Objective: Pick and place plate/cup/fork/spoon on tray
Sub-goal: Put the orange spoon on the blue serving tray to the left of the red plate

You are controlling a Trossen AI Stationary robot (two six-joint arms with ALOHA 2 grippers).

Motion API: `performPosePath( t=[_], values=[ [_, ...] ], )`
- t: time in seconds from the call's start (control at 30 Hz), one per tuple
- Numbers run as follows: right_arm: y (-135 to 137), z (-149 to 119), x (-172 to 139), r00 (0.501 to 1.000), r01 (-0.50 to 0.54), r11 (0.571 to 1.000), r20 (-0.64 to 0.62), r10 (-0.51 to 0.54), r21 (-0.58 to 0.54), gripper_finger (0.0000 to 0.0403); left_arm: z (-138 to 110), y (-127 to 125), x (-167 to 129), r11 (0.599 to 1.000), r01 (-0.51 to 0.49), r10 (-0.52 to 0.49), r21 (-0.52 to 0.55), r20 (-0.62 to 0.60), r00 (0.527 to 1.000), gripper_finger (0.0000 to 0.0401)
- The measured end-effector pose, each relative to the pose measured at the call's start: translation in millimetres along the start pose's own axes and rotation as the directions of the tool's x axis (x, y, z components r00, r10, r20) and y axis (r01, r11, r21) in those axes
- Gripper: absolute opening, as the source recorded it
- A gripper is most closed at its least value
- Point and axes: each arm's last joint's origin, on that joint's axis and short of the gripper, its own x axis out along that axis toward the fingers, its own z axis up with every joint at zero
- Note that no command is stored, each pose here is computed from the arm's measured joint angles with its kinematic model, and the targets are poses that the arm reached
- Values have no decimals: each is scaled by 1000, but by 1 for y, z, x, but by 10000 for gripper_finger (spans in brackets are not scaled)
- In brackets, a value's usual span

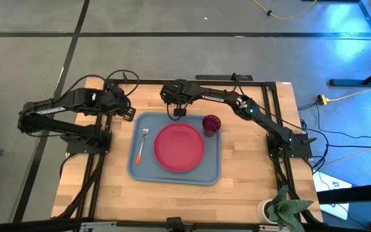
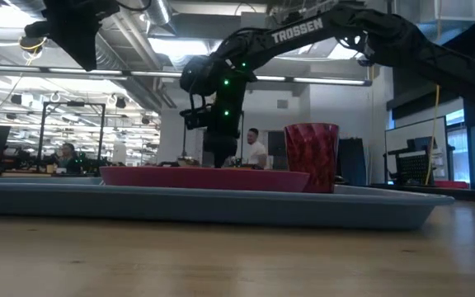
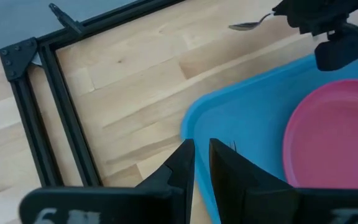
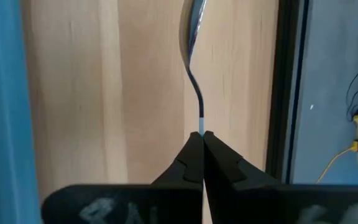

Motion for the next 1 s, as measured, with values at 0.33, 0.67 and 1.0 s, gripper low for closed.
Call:
performPosePath(
  t=[0.33, 0.67, 1.0],
  values=[
    [7, 5, -7, 1000, 7, 998, 25, -6, -57, 0, 2, 1, 0, 996, -44, 40, 81, 56, 998, 41],
    [23, 11, -15, 998, 61, 985, 16, -60, -159, 0, 6, -5, 2, 958, -30, 7, 284, 82, 997, 41],
    [27, 14, -27, 995, 95, 971, 11, -95, -218, 0, 11, -20, 13, 711, -58, 0, 700, 83, 997, 11]
  ],
)
